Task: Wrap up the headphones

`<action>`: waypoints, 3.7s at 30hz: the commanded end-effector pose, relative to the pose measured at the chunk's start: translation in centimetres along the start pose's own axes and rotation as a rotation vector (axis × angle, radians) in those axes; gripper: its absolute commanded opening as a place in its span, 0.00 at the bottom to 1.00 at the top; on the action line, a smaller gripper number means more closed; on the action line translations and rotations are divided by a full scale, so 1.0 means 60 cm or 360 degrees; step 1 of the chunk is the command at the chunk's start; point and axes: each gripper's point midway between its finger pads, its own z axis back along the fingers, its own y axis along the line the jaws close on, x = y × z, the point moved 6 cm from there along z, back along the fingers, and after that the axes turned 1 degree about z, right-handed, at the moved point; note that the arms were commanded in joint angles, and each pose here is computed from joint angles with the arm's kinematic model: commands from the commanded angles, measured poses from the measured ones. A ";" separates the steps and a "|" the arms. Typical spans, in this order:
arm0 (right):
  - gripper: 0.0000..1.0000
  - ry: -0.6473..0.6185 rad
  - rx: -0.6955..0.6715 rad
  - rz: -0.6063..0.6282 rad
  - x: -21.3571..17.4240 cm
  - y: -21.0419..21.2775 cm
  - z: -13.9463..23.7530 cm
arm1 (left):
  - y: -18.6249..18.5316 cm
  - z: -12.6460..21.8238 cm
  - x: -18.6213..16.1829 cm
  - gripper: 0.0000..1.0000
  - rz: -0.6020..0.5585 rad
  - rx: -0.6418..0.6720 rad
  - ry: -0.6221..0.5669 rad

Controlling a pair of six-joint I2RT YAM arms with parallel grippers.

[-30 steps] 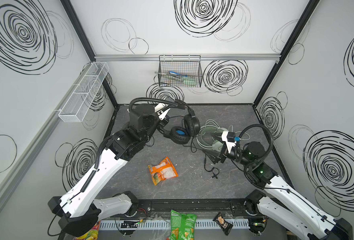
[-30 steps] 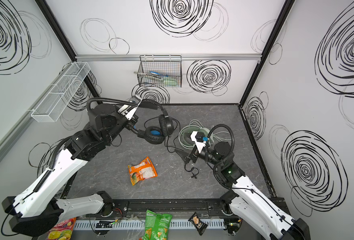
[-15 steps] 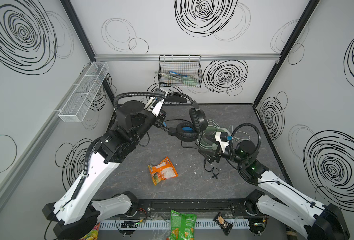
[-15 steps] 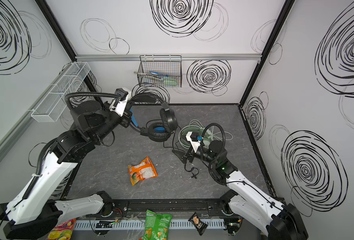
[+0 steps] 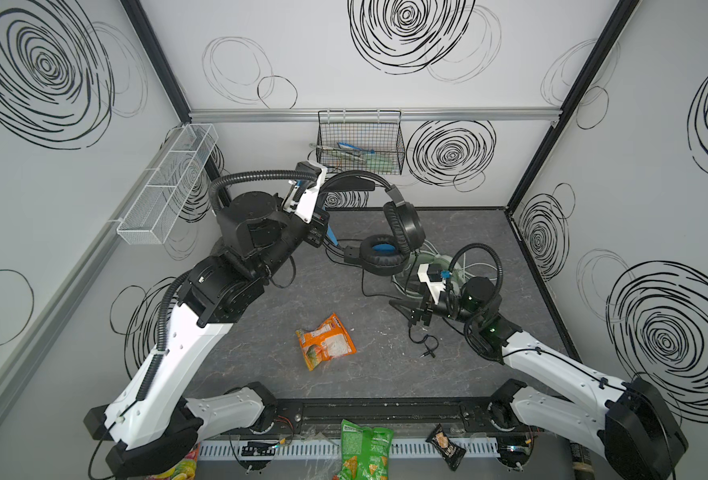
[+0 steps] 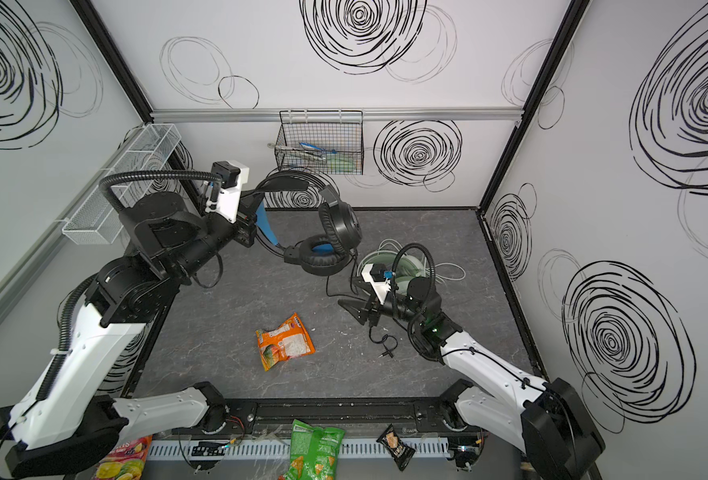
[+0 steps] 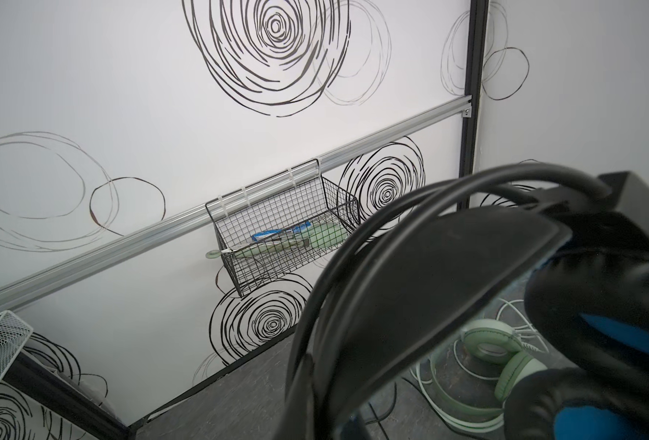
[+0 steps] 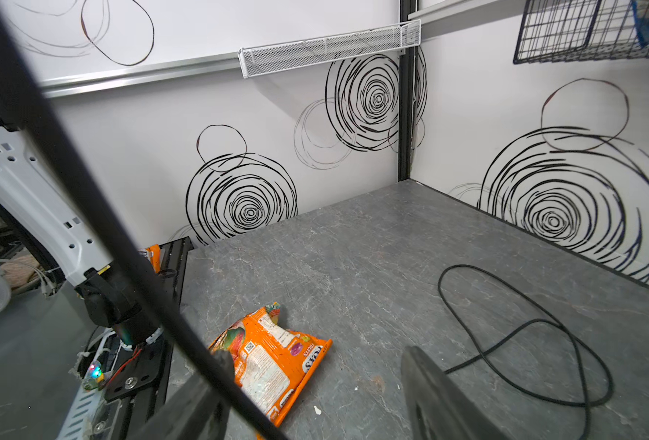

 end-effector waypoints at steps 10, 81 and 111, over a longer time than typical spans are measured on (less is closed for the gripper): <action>0.59 -0.0119 -0.0013 0.0006 0.005 -0.001 -0.002 | 0.028 0.042 0.099 0.00 0.0278 0.0002 -0.0375; 0.00 0.0050 -0.1131 0.0448 0.121 -0.058 0.104 | 0.140 0.011 -0.096 0.00 0.0304 0.0633 -0.0093; 0.00 0.0339 -0.0945 0.1057 0.225 0.065 -0.029 | -0.065 0.011 -0.252 0.00 -0.0037 -0.0307 0.0426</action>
